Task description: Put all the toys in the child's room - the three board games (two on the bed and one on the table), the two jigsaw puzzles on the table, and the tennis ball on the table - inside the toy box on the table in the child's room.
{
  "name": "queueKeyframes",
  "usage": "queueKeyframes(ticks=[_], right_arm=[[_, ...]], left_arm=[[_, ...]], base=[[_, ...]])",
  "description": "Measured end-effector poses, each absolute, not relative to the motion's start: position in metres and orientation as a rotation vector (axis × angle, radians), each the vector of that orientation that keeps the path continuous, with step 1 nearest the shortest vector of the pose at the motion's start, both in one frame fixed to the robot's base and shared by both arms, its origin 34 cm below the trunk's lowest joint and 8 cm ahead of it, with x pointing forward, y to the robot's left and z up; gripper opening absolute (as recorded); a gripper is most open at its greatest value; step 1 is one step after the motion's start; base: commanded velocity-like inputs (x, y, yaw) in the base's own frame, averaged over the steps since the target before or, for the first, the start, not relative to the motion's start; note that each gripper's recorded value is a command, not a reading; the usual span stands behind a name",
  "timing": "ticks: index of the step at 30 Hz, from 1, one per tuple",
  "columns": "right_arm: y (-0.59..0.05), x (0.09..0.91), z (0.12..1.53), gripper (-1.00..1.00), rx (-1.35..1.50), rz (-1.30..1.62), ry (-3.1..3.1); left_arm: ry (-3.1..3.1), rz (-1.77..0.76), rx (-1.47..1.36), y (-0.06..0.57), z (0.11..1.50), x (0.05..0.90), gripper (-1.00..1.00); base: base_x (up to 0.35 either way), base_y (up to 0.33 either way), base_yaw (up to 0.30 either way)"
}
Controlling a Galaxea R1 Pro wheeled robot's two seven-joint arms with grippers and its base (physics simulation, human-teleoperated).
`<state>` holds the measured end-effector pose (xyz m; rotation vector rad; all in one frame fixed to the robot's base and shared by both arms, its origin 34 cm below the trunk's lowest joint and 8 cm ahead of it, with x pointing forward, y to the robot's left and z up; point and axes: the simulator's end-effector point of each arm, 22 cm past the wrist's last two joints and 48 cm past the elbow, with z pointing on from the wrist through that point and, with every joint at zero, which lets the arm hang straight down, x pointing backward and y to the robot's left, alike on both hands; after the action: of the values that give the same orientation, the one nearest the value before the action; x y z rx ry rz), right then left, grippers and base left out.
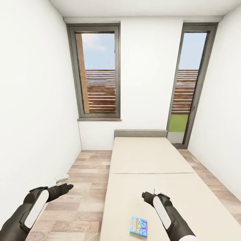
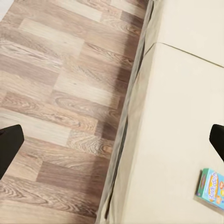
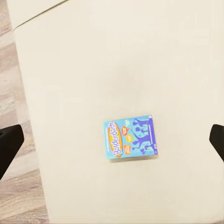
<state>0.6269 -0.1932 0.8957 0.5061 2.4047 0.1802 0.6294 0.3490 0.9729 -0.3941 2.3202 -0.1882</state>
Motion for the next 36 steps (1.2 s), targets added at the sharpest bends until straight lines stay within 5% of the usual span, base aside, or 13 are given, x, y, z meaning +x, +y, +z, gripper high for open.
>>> queueKeyframes(ticks=[36], right_arm=[[-0.1966,0.627,0.8932,1.0,0.509,0.174,2.405]], left_arm=[[2.326,-0.187,-0.393,0.3485,0.9702,0.6292,1.0]], base=[[0.025,0.06,0.0]])
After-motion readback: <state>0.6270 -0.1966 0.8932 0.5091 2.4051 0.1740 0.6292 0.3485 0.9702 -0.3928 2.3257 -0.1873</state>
